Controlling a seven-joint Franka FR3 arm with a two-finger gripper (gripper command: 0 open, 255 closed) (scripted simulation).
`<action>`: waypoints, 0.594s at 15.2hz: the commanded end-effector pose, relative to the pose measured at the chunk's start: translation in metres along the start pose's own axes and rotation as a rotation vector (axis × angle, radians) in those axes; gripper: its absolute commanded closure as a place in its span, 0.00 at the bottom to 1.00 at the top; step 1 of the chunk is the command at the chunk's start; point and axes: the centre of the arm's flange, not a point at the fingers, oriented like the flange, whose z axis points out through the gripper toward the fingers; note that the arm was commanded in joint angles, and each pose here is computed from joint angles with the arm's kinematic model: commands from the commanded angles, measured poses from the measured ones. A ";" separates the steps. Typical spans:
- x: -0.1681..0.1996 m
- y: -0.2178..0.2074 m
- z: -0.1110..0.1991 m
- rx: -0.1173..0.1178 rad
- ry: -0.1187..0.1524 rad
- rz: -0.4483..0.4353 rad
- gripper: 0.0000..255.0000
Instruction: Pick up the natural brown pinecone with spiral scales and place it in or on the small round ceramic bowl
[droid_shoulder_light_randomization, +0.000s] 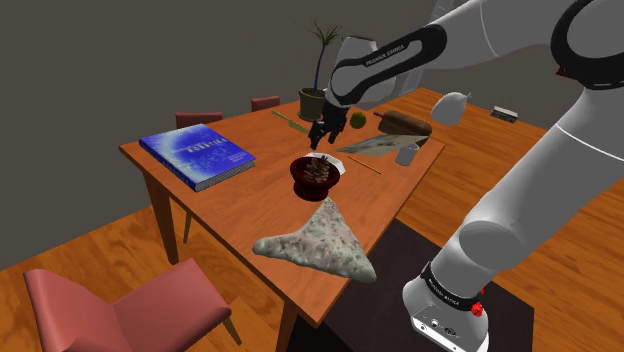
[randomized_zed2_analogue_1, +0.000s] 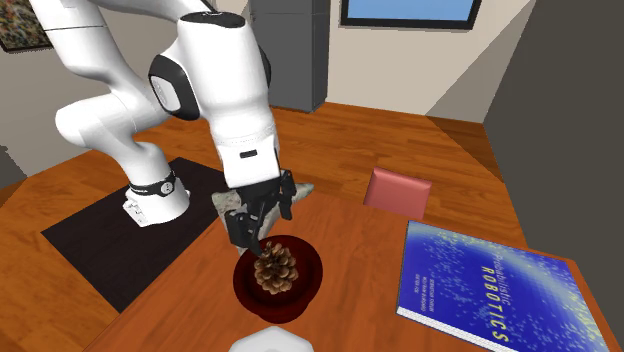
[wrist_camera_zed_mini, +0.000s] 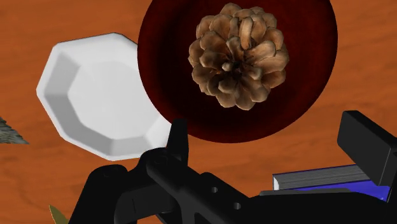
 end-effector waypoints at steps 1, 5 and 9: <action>-0.002 0.000 -0.023 0.000 -0.001 0.000 0.00; -0.002 0.000 -0.033 0.000 -0.001 0.000 0.00; -0.002 0.000 -0.033 0.000 -0.001 0.000 0.00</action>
